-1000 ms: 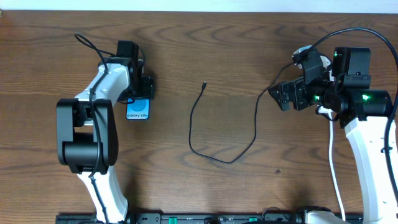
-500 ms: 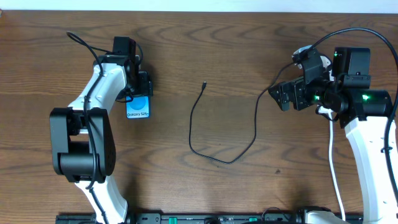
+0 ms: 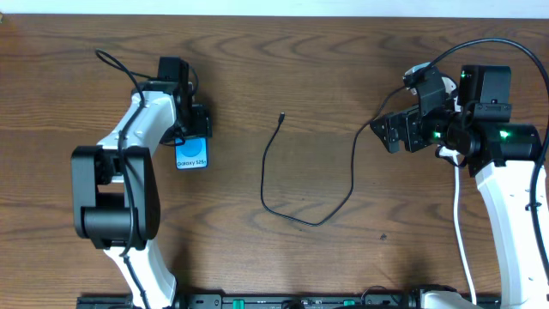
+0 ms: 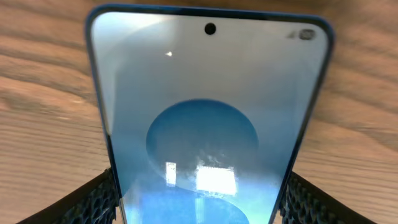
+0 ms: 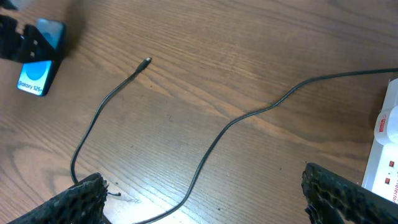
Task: Plug charger to phone and switch on socket
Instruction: 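Close left gripper on the phone's top edge and tilt it up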
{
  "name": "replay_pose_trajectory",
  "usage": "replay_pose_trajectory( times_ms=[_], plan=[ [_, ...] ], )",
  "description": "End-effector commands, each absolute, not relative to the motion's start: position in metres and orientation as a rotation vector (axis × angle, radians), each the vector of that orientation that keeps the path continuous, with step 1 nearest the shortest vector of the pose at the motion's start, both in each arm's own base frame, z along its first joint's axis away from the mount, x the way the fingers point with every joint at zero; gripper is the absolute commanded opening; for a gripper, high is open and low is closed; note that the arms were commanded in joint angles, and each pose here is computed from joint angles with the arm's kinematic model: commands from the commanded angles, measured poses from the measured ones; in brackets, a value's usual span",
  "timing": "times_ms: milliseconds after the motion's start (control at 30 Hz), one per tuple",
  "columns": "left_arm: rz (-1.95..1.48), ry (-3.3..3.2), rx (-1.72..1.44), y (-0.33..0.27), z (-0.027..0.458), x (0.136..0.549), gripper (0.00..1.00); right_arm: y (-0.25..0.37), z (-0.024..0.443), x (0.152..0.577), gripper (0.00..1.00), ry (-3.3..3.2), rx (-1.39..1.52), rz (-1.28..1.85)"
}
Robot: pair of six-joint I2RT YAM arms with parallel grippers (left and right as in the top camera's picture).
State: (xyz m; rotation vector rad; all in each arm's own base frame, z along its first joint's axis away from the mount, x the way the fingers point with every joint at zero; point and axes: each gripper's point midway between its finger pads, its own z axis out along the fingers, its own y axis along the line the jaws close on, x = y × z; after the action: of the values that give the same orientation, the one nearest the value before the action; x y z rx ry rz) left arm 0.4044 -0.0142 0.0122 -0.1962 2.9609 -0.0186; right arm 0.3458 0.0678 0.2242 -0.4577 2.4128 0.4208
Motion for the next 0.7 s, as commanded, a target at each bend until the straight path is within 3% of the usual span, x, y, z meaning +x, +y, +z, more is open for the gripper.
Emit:
replay_pose_trajectory(
  times_ms=[0,667],
  plan=[
    [-0.004,3.011,-0.207,-0.014,-0.007,0.396,0.77,0.071,0.230,0.348,0.97,2.404,-0.462,0.424],
    [-0.026,3.092,-0.286,-0.018,-0.017,0.378,0.84,0.071,0.229,0.347,0.97,2.408,-0.462,0.425]
  ],
)
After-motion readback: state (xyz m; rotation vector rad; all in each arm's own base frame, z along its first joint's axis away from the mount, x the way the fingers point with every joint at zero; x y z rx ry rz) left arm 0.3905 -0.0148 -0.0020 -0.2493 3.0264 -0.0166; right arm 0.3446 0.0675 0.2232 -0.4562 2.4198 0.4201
